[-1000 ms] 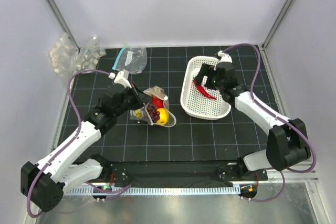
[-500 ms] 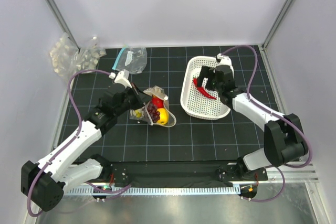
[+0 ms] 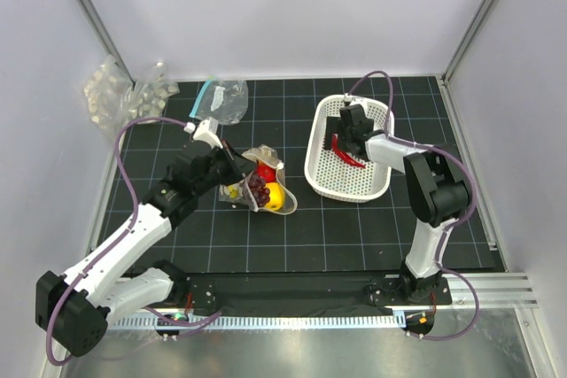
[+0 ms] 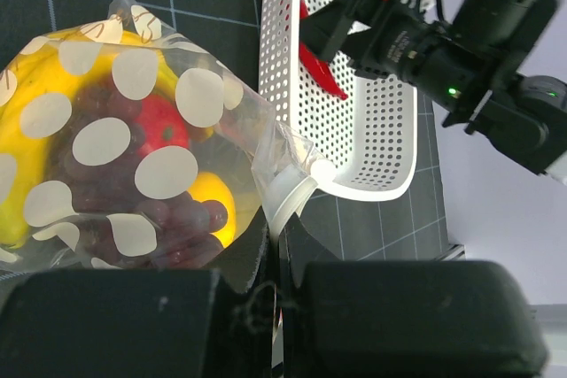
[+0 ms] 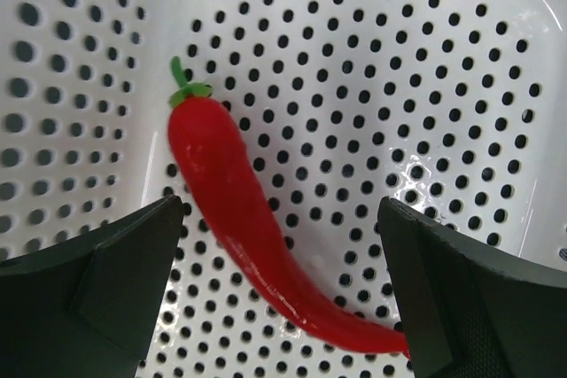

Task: Place the food in the zip-top bag and seal the zipper
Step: Pick up the fake vegetable from the bin.

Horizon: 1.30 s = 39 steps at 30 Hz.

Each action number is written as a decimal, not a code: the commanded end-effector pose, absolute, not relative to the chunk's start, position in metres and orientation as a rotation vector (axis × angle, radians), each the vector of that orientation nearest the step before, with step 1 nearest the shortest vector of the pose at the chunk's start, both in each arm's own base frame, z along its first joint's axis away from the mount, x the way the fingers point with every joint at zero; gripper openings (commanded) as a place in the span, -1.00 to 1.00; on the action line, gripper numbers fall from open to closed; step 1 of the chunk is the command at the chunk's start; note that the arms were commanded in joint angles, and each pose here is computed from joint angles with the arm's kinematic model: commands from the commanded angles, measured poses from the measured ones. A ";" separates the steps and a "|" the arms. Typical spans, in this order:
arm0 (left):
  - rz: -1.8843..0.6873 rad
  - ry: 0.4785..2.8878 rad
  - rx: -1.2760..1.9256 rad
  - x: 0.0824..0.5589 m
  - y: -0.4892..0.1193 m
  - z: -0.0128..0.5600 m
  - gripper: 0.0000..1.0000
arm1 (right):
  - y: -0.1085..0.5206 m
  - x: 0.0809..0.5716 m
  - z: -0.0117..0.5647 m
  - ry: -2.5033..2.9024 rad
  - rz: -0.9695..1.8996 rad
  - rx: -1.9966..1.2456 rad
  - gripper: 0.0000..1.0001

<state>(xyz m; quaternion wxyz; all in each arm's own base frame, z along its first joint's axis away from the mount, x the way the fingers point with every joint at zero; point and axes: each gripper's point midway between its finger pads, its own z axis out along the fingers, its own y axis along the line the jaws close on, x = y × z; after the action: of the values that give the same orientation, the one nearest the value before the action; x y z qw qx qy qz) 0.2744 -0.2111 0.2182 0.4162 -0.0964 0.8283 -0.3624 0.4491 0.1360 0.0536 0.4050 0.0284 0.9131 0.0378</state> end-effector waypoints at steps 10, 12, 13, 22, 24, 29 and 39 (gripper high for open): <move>-0.929 1.992 -0.214 0.281 -0.211 0.240 -0.90 | 0.139 0.460 0.036 2.455 0.035 0.111 -0.20; -0.933 2.001 -0.210 0.281 -0.213 0.238 -0.91 | 0.144 0.457 0.049 2.433 0.091 0.132 -0.57; -0.936 1.997 -0.208 0.280 -0.213 0.239 -0.91 | 0.148 0.456 0.055 2.424 0.125 0.132 -0.68; -0.938 1.995 -0.207 0.280 -0.213 0.240 -0.91 | 0.169 0.424 0.140 2.255 0.400 0.081 -0.74; -0.935 1.995 -0.208 0.280 -0.212 0.240 -0.90 | 0.180 0.412 0.160 2.207 0.484 0.026 -0.77; -0.924 1.993 -0.208 0.281 -0.211 0.240 -0.90 | 0.194 0.389 0.194 2.073 0.600 -0.082 -0.89; -0.897 1.997 -0.223 0.283 -0.208 0.237 -0.88 | 0.267 0.309 0.277 1.719 0.980 -0.545 -0.97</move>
<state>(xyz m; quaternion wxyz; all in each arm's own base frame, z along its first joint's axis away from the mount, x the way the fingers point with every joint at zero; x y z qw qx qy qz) 0.2752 -0.2085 0.2197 0.4259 -0.0897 0.8272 -0.3556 0.3425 0.2326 0.2208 0.4722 -0.1202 0.8076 0.3322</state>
